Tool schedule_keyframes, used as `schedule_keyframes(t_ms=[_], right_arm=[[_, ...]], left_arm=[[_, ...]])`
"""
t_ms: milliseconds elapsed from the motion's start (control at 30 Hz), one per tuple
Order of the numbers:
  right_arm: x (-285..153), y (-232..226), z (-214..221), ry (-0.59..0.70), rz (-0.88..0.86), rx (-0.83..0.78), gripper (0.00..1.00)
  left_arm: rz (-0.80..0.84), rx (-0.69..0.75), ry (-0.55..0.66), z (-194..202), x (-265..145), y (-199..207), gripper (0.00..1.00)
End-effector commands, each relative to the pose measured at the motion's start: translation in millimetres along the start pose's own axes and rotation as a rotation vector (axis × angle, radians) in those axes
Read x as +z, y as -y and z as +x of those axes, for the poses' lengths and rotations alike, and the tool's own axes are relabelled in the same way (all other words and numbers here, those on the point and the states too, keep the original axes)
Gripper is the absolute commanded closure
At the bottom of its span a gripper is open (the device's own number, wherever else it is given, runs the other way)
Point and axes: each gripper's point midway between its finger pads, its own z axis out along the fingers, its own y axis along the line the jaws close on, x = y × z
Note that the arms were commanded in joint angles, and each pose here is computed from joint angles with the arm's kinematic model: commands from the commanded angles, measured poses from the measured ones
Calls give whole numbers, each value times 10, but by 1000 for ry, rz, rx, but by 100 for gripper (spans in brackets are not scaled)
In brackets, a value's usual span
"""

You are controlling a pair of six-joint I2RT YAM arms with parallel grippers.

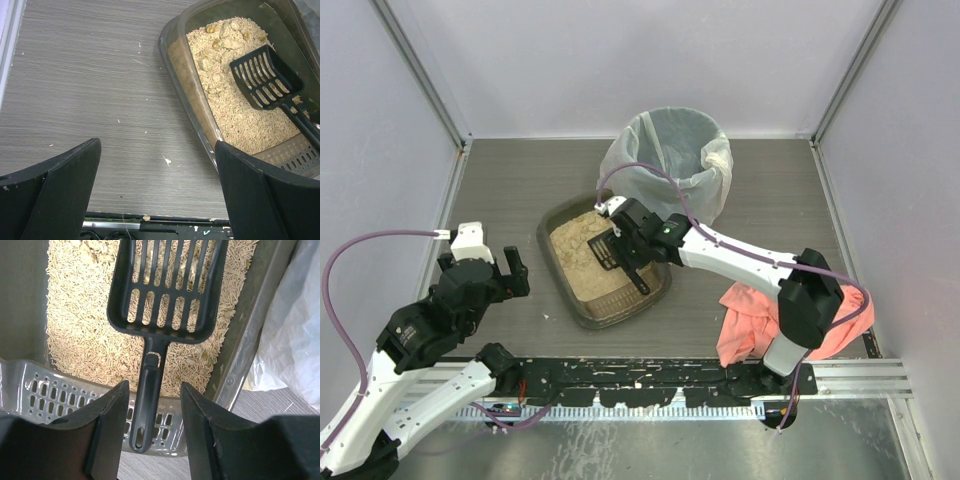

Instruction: Clean the litter box

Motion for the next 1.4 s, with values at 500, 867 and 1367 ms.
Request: schedule_keyframes(t_ms=[500, 867, 1367], right_arm=[[-8, -26, -22, 267, 63, 56, 46], [135, -72, 191, 218, 33, 50, 52], [96, -170, 166, 234, -30, 16, 79]], left_arm=[[23, 1, 20, -66, 44, 85, 2], [37, 15, 5, -46, 72, 133, 2], [187, 48, 54, -161, 37, 386, 2]])
